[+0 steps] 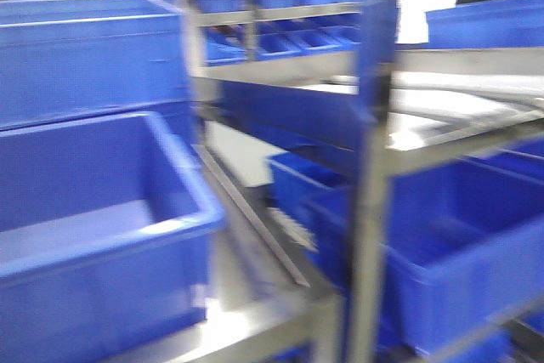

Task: Pick red and yellow blocks into blue bin
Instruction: 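Drive the base through the aisle to the large blue bin, then extend both grippers with blocks over the blue bin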

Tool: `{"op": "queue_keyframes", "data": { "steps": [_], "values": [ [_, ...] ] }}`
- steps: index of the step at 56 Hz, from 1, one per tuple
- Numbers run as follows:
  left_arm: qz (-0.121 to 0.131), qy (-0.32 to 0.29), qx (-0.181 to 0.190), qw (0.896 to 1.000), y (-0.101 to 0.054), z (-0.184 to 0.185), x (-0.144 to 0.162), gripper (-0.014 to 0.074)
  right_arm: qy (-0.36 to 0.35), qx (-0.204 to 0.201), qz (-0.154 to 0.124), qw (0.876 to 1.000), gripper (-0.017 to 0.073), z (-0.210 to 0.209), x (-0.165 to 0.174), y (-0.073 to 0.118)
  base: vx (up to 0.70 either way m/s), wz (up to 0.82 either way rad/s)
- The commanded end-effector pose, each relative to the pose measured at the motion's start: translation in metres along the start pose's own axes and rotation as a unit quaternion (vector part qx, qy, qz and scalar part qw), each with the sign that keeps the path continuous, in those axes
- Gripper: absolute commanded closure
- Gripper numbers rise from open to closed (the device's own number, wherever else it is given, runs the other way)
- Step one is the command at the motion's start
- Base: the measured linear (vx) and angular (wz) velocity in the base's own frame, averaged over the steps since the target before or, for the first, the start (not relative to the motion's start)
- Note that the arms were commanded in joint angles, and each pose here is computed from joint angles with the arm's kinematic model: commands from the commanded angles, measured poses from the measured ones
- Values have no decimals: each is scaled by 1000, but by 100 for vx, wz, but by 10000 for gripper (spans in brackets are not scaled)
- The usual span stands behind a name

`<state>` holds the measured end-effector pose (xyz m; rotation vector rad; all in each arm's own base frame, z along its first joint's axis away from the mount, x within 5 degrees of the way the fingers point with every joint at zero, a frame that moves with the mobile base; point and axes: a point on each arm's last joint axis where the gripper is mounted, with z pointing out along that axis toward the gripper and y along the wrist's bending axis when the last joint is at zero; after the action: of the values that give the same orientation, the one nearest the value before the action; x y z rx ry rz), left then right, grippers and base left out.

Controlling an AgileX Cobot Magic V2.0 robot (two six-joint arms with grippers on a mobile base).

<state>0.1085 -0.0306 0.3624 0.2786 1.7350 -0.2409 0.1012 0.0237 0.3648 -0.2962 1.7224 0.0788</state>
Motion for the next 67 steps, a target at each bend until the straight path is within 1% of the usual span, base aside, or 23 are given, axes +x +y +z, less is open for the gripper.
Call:
{"op": "queue_keyframes", "data": {
  "steps": [1,20,31,43,67],
  "values": [
    [-13,-45,-14,999,2,-3,-14,591,-56,4,-9,998,570,-3,-17,-2,20,82],
    [-13,-44,-14,999,2,-3,-14,591,-56,4,-9,998,570,-3,-17,-2,15,72],
    [-13,-44,-14,999,2,-3,-14,591,-56,4,-9,998,570,-3,-17,-2,10,52],
    [-13,-44,-14,999,2,-3,-14,591,-56,4,-9,998,570,-3,-17,-2,4,17],
    [-13,-44,-14,999,2,-3,-14,591,-56,4,-9,998,570,-3,-17,-2,0,1]
  ]
}}
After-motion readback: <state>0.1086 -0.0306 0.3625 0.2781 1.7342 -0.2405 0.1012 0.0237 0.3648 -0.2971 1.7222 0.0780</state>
